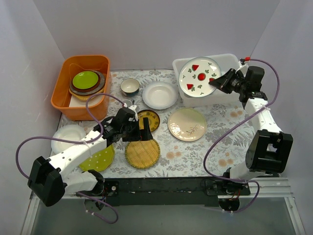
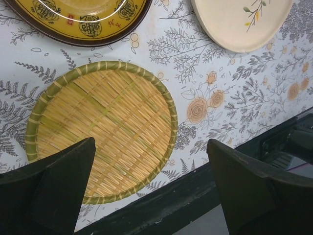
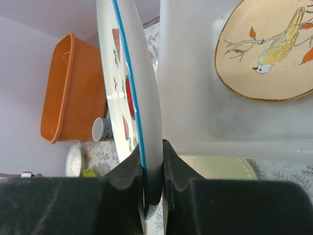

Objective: Place the plates into the plastic bin on the countertop
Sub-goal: Place the plate in the plastic bin.

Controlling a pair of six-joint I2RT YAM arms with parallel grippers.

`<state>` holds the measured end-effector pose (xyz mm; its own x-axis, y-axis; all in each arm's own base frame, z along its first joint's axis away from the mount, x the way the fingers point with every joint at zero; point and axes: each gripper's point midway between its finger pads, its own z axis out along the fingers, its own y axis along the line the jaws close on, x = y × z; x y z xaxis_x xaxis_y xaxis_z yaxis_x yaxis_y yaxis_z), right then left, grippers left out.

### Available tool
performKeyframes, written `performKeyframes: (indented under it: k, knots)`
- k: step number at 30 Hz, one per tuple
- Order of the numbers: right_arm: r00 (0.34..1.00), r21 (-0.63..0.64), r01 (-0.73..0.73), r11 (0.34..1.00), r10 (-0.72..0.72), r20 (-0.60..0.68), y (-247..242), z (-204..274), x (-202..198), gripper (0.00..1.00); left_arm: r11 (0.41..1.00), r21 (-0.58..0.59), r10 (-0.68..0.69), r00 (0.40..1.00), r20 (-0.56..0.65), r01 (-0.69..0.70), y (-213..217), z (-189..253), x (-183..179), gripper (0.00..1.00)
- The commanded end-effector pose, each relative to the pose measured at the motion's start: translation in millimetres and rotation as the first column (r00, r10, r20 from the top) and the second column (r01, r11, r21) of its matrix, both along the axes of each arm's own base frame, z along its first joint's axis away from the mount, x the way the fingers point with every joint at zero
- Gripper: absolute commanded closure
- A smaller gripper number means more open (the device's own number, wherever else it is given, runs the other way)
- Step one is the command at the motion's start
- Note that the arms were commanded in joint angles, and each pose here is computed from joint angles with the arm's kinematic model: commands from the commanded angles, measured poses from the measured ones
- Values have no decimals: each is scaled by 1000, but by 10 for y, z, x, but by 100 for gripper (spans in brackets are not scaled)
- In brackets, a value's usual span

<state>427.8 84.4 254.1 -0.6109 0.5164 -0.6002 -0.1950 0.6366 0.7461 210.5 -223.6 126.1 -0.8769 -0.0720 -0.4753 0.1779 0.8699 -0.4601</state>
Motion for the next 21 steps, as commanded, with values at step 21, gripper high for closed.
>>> performKeyframes:
  k: [21]
  knots:
    - [978,-25,202,979,-200,59,-379,-6,999,99,991,-129,-40,999,-20,37,-98,94,-180,2]
